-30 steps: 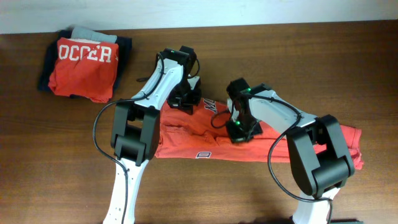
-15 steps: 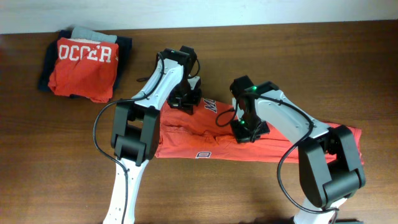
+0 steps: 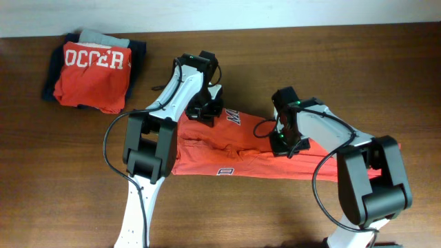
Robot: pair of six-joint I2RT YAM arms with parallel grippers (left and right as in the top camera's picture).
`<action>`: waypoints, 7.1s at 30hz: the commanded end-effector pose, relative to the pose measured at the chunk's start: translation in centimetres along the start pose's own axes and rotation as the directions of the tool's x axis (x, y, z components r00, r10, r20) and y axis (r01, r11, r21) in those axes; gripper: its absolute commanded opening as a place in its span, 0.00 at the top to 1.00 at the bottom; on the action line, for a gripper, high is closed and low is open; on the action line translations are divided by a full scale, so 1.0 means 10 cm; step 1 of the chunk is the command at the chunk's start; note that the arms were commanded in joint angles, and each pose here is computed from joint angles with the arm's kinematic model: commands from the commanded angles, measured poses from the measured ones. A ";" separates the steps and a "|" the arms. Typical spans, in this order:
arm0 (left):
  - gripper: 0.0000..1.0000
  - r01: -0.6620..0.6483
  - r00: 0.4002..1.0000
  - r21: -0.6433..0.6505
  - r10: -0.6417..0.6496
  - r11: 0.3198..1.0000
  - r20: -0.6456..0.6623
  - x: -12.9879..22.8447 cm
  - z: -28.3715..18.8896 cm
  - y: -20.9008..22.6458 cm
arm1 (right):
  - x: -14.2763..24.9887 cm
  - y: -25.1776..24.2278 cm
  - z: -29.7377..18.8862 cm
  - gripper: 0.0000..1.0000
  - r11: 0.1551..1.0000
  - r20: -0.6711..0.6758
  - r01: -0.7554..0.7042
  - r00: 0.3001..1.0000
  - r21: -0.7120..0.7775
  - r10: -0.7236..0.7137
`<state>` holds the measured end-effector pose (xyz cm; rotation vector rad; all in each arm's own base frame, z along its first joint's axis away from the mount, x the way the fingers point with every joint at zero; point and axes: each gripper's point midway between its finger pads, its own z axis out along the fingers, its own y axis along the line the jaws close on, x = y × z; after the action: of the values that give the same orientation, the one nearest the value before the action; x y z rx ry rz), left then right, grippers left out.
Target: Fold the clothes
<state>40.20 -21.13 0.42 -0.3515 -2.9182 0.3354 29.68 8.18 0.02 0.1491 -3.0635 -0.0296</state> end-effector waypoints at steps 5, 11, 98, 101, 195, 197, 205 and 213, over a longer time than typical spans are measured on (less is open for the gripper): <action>0.98 -0.004 1.000 0.008 0.004 1.000 0.009 -0.03 0.00 -0.01 | 0.44 -0.16 0.03 0.96 0.998 -0.173 -0.020 0.984 0.059 0.030; 0.98 -0.004 1.000 0.001 0.004 1.000 0.009 -0.03 0.00 0.00 | 0.44 -0.31 -0.06 0.96 0.996 -0.160 -0.067 0.984 0.066 0.077; 0.98 0.069 0.997 -0.010 -0.069 0.998 0.023 -0.08 -0.09 0.36 | 1.17 -2.63 -0.41 0.96 0.418 -0.002 -0.906 0.419 0.059 0.908; 0.98 0.069 0.997 -0.010 -0.069 0.998 0.023 -0.08 -0.09 0.36 | 1.16 -2.71 -0.50 0.96 0.401 0.025 -0.915 0.402 0.049 0.915; 0.63 0.347 0.894 0.067 -0.352 0.935 0.276 -0.17 -1.59 1.78 | -0.87 -2.83 -1.64 0.96 0.954 0.491 -0.259 0.818 -0.152 0.301; 0.63 0.346 0.893 0.067 -0.350 0.936 0.281 -0.19 -1.59 1.78 | -0.94 -2.55 -1.63 0.96 0.975 0.465 -0.174 0.858 -0.136 0.218; 0.62 0.338 0.886 0.069 -0.342 0.939 0.312 -0.26 -1.61 1.80 | -0.94 -1.50 -1.46 0.96 0.984 0.330 0.084 0.944 -0.158 -0.028; 0.58 0.336 0.885 0.069 -0.340 0.939 0.319 -0.28 -1.62 1.81 | -0.80 -0.72 -1.36 0.96 0.950 0.225 0.246 0.953 -0.189 -0.202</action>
<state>49.69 -1.87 10.84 0.2531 -3.1956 0.3970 39.76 -0.13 13.15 0.4257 -3.2331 -0.4046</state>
